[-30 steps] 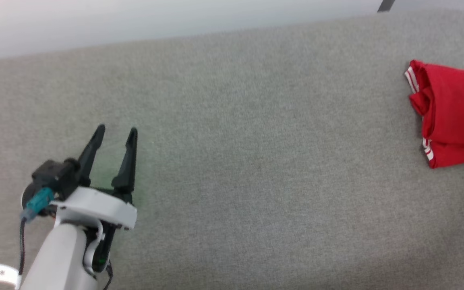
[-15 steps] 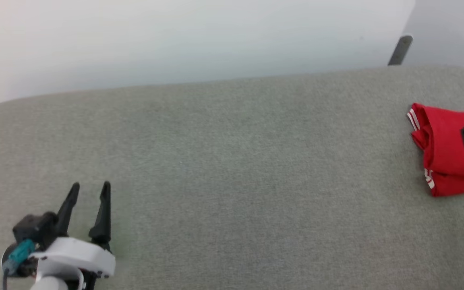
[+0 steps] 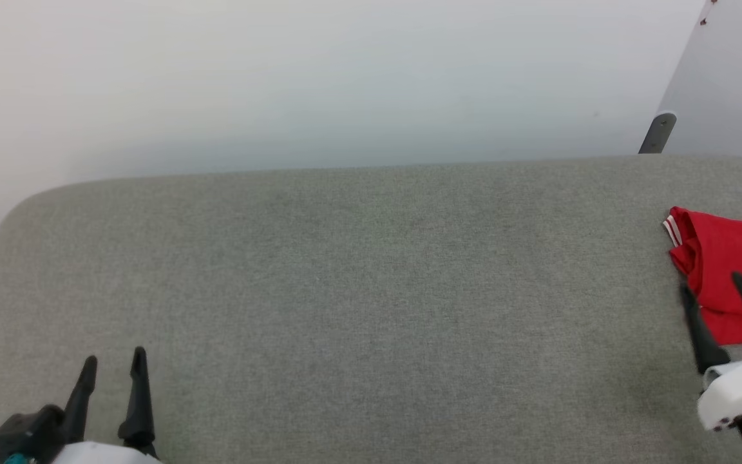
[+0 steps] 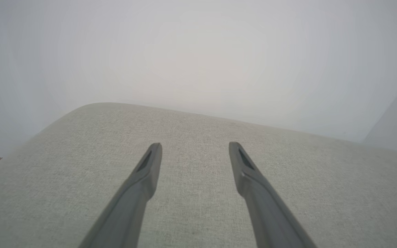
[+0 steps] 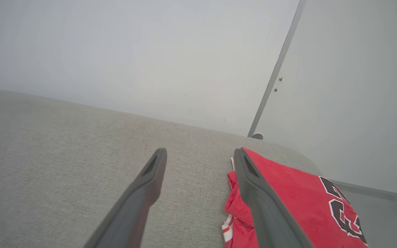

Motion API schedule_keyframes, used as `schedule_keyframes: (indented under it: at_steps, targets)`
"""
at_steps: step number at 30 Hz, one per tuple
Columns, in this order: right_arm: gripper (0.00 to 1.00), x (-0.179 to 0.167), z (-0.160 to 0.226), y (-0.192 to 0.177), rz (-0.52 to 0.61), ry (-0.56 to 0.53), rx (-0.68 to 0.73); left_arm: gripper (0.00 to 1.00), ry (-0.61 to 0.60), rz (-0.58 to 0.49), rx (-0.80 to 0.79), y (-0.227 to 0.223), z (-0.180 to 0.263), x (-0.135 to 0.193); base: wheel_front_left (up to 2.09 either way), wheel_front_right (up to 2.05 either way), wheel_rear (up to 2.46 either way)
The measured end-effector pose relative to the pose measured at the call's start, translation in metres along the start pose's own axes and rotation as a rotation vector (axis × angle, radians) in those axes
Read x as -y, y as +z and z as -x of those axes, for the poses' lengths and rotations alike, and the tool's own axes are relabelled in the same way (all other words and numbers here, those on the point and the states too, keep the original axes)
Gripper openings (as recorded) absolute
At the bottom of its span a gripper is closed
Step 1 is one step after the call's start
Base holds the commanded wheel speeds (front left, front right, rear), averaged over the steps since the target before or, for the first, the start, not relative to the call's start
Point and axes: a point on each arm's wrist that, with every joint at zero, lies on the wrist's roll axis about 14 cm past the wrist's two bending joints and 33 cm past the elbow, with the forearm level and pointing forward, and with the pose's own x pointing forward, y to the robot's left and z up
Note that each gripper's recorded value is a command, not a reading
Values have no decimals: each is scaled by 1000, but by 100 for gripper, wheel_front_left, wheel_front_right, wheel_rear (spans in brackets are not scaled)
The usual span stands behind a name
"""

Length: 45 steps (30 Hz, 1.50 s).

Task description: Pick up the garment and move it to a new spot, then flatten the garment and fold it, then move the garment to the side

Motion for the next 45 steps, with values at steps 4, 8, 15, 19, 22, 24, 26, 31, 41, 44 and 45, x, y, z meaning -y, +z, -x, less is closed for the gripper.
schedule_keyframes:
  at_steps: [4,8,15,19,22,24,26,31,41,44,45]
  targets:
    - [100,-17,11,-4,-38,12,8,100,13,3,3,1,7,-7,0,0,0]
    - [100,-27,22,-8,-62,14,10,100,22,11,-5,-2,14,-10,0,0,0]
    - [100,-38,34,-8,-94,10,25,100,23,19,-12,-5,21,-12,0,0,0]
    - [100,-45,39,-7,-110,13,32,100,25,21,-10,-5,23,-13,0,0,0]
    - [100,-47,38,-3,-112,17,47,100,21,24,-4,-3,23,-12,0,0,0]
    - [100,-48,38,0,-114,19,54,100,20,26,0,-2,23,-11,0,0,0]
    - [100,-48,38,1,-115,20,58,100,15,27,2,-2,23,-9,0,0,0]
    - [100,-50,41,-1,-116,23,52,100,6,34,8,0,24,-6,0,0,0]
    - [100,-51,42,0,-118,24,55,100,-6,43,11,1,24,-2,0,0,0]
    - [100,-52,42,-1,-119,28,53,100,-8,45,12,1,24,-2,0,0,0]
    - [100,-52,42,-1,-120,28,53,100,-10,45,12,1,24,-2,0,0,0]
